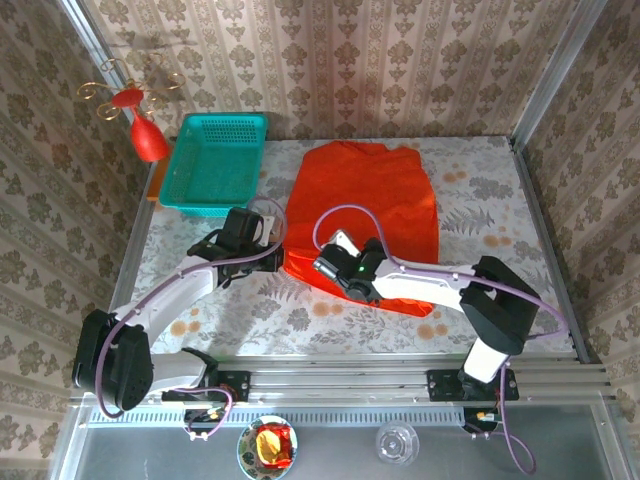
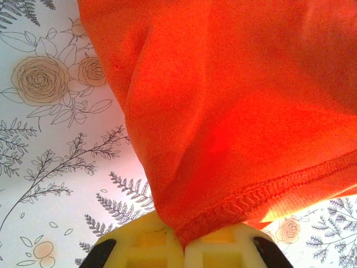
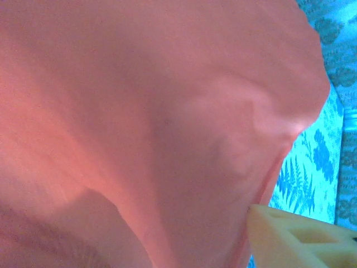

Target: Fold the inside-out t-shirt

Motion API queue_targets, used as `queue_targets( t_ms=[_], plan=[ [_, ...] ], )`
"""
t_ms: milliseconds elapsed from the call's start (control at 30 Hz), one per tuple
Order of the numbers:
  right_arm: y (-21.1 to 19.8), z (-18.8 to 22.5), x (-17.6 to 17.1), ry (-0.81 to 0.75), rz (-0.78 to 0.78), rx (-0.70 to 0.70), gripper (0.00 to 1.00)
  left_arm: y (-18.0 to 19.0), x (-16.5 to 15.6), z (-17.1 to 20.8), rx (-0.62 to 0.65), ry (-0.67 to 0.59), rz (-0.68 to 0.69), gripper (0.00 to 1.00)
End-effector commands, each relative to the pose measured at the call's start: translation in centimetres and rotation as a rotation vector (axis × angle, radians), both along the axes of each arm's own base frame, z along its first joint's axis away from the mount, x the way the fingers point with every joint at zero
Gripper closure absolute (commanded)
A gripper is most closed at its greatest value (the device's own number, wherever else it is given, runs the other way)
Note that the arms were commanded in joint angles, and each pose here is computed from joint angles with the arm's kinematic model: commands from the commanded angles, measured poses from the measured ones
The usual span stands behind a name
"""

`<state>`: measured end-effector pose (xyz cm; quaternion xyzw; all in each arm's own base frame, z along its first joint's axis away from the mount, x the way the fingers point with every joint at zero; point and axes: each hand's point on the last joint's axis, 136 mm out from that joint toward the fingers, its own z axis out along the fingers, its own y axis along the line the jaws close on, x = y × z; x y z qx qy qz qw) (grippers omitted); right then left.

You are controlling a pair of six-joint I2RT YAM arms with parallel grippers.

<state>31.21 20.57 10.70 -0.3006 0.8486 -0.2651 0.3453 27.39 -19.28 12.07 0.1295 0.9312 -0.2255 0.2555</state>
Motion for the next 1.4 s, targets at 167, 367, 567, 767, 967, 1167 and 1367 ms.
queue_targets(
  t_ms=[167, 367, 567, 767, 967, 1167, 1367],
  plan=[
    [-3.2, -0.1, -1.6, 0.098, -0.035, 0.026, 0.65, 0.5, -0.2, 0.2, -0.005, 0.002, 0.004, 1.0],
    [-2.2, -0.5, -2.5, 0.188, 0.017, 0.101, 1.0, 0.5, -0.5, 0.3, -0.001, 0.013, -0.001, 1.0],
    [-2.0, 0.1, -3.5, 0.29, 0.062, 0.14, 1.0, 0.1, -0.9, 1.4, 0.026, -0.04, -0.06, 0.68],
    [-0.9, 1.4, -4.7, 0.438, 0.128, 0.335, 1.0, -2.4, -1.6, 4.5, 0.073, -0.222, -0.226, 0.5],
    [0.3, 2.9, -5.9, 0.533, 0.192, 0.5, 1.0, -7.6, -3.4, 6.3, 0.043, -0.419, -0.495, 0.47],
    [1.0, 5.0, -6.1, 0.568, 0.214, 0.694, 1.0, -13.3, -6.0, 6.5, 0.057, -0.682, -0.775, 0.41],
    [1.2, 5.6, -5.8, 0.588, 0.194, 0.797, 1.0, -15.7, -3.5, 5.7, 0.06, -0.859, -0.732, 0.34]
  ],
)
